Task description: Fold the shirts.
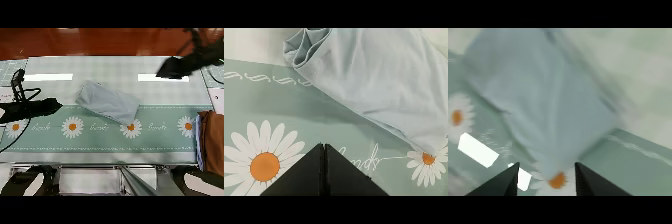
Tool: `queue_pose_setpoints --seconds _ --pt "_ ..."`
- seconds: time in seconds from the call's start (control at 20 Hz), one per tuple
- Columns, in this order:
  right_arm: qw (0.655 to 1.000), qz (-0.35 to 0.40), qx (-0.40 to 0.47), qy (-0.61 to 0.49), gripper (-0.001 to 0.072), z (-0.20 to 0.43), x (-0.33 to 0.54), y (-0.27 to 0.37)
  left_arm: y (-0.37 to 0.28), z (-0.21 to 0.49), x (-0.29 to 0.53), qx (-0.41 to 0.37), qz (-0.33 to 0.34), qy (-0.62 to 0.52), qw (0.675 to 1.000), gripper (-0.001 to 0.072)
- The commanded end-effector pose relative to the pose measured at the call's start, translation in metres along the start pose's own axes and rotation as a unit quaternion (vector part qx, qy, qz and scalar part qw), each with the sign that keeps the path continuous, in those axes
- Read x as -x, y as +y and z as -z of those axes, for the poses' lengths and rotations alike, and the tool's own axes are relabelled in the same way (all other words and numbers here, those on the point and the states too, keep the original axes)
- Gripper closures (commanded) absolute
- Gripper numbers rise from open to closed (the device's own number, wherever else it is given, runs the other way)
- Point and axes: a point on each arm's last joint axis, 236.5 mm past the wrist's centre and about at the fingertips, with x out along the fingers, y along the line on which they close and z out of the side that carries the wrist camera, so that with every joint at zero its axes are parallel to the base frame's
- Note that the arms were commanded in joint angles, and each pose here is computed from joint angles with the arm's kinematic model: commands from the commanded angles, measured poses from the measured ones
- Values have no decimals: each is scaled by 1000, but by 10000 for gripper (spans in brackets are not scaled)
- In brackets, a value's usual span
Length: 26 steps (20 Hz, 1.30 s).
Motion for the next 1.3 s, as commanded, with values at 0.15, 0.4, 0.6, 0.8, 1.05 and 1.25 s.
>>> queue_pose_setpoints --seconds 0.15,0.4,0.6,0.8,1.05,1.25 --pt "975 15 -215 -53 292 112 -49 -91 0 1 0 0 0 2 1000 673" --pt "953 -100 -285 3 292 137 -144 -56 1 0 0 0 0 0 1000 673" --pt "939 -162 -300 51 292 134 -193 -24 1 -1 -1 0 -1 -2 1000 673" --pt "941 -183 -272 79 292 119 -224 5 1 -1 -1 0 -1 -2 1000 672" --pt "948 -204 -228 83 400 93 -229 40 1 -1 -1 0 -1 -2 1000 673" --pt "956 -247 -133 82 689 65 -205 84 1 -1 -1 0 -1 -2 1000 673"
